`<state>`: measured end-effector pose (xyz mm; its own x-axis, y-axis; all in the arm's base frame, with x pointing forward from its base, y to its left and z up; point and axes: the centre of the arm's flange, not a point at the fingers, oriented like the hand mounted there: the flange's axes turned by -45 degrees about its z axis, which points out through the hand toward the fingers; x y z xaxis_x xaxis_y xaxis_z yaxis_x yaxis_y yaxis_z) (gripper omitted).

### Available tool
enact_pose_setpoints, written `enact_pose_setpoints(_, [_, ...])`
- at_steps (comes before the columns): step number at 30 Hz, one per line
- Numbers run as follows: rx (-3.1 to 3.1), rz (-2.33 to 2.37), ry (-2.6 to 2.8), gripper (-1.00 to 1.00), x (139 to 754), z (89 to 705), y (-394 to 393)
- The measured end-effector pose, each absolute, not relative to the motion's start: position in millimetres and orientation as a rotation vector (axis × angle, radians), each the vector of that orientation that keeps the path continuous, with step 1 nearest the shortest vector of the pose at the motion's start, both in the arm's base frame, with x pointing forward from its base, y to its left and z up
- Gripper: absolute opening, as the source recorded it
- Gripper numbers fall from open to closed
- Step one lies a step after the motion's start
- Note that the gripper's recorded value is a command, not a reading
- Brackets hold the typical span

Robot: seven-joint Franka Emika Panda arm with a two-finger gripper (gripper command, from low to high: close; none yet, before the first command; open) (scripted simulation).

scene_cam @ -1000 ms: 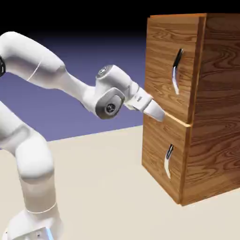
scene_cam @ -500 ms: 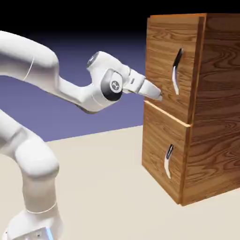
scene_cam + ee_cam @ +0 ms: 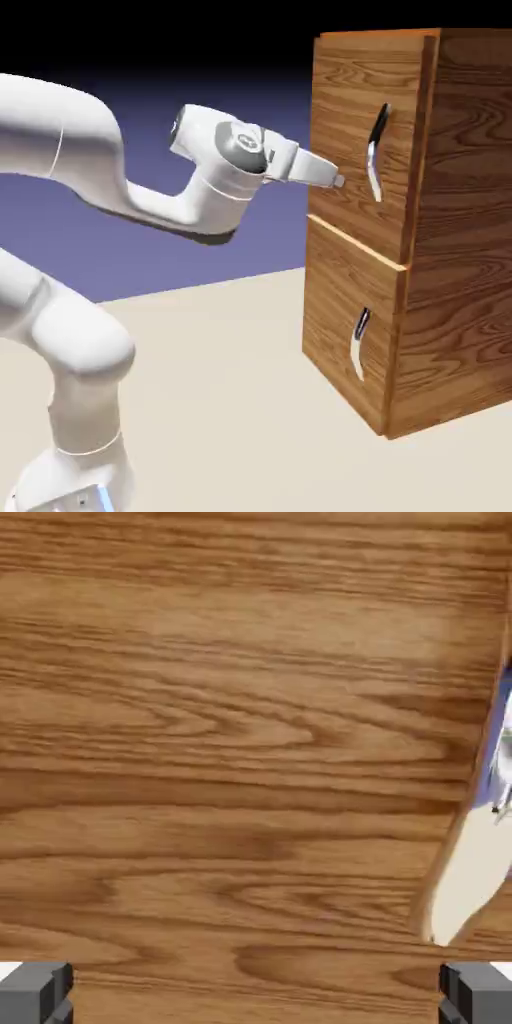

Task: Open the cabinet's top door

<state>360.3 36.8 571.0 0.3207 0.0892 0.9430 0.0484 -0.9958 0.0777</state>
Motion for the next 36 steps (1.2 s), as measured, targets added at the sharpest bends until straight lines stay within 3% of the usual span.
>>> enact_pose_setpoints(24, [2.251, 2.251, 0.067, 0.00, 367, 576, -33])
enact_pose_setpoints(28, [2.253, 2.251, 0.065, 0.00, 408, 577, -31])
enact_pose_setpoints(29, [2.251, 2.251, 0.067, -1.00, 417, 576, -30])
enact_pose_setpoints(36, [2.215, 2.215, -0.011, -1.00, 396, 577, -20])
